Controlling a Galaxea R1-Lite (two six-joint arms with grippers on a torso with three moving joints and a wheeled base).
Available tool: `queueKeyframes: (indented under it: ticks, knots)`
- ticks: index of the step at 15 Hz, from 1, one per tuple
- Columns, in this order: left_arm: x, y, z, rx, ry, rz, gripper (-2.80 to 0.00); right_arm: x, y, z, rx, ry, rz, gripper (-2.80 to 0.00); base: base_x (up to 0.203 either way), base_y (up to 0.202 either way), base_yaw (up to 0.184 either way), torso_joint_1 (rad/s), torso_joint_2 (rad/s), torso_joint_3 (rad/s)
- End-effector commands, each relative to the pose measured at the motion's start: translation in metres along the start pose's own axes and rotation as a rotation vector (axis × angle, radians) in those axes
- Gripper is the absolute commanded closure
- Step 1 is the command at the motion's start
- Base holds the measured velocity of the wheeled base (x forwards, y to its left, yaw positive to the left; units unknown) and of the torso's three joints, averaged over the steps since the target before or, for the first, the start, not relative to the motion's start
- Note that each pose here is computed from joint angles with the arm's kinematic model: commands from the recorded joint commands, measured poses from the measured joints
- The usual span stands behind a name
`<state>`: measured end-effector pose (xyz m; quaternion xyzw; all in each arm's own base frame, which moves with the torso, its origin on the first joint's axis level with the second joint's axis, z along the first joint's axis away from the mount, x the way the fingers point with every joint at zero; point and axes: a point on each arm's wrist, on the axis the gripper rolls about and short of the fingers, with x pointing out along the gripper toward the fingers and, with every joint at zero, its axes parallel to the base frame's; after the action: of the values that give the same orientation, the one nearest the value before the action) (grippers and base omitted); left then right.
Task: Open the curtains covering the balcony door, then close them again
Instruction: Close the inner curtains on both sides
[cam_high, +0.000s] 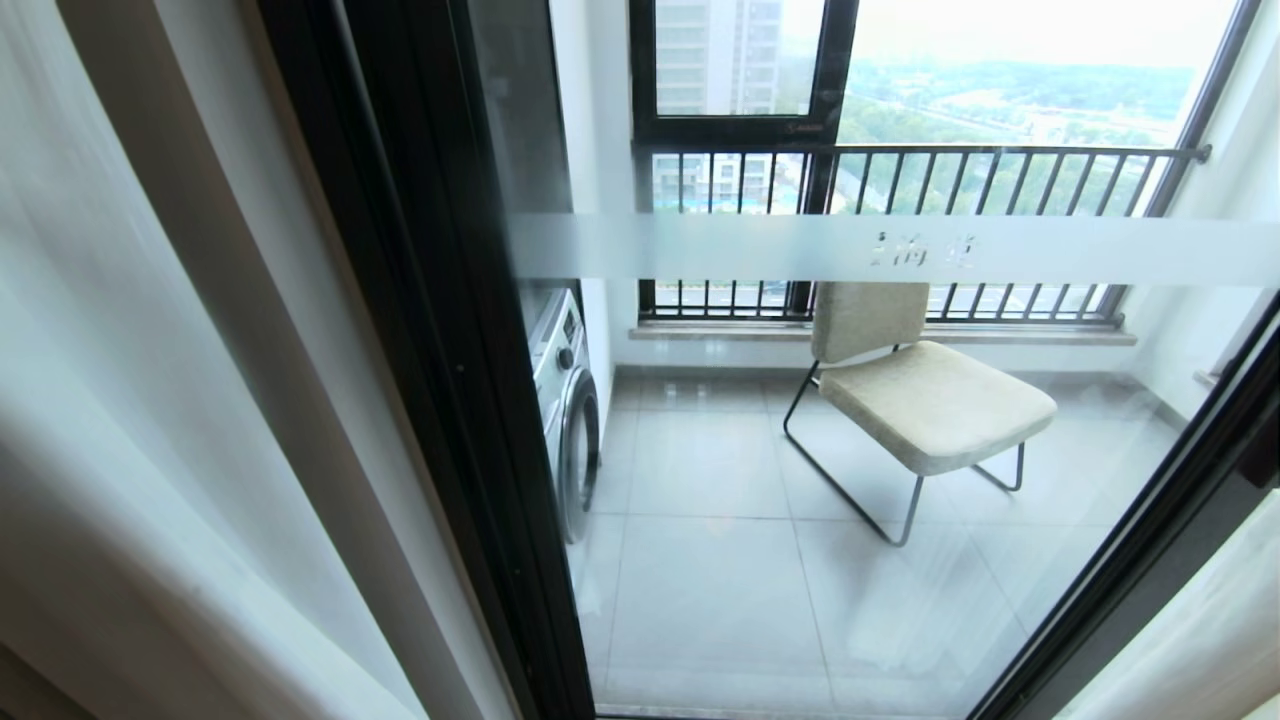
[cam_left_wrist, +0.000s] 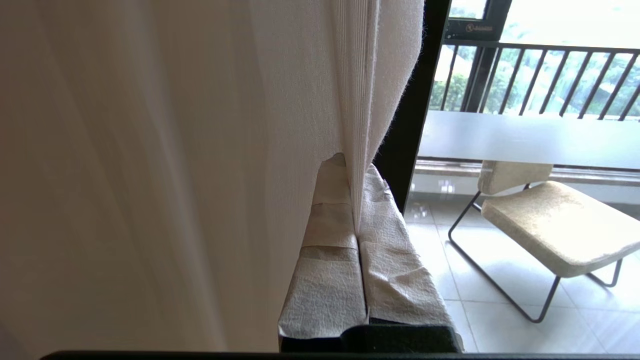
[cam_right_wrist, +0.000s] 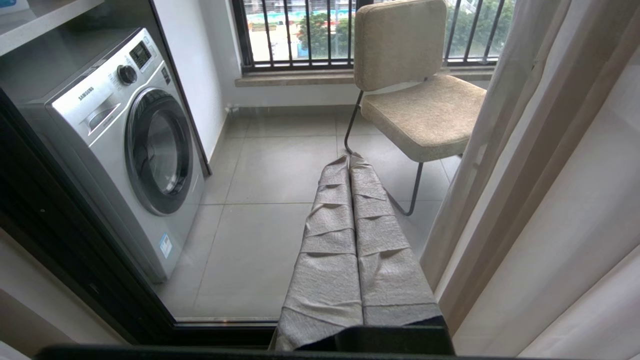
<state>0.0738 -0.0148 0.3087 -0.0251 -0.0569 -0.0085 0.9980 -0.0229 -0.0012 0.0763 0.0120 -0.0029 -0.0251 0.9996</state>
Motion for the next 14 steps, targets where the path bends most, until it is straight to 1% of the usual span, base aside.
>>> queueKeyframes:
  ticks: [1,10,12,14]
  knots:
    - [0.0006,-0.0002,-0.0002,0.001,0.002,-0.001,0.00,-0.0001,0.0000,0.0001,0.001,-0.001,0.000,0.00,0.000,0.000,0.000,0.000,0.00,0.000]
    - [0.0022,-0.0004,-0.0021,0.003,0.009,0.002,0.00,0.0001,0.0000,-0.0003,0.001,0.000,0.000,0.00,0.000,0.000,0.000,0.000,0.00,0.000]
    - [0.0028,-0.0007,-0.0026,0.004,0.011,0.001,0.00,0.0000,0.0000,-0.0001,0.000,0.000,0.000,0.00,-0.005,-0.091,0.004,-0.005,0.00,0.004]
    - [0.0032,-0.0008,-0.0028,0.004,0.012,0.001,0.00,-0.0001,0.0000,0.0001,0.001,-0.001,0.000,0.00,-0.001,-0.176,0.003,0.004,0.00,0.004]
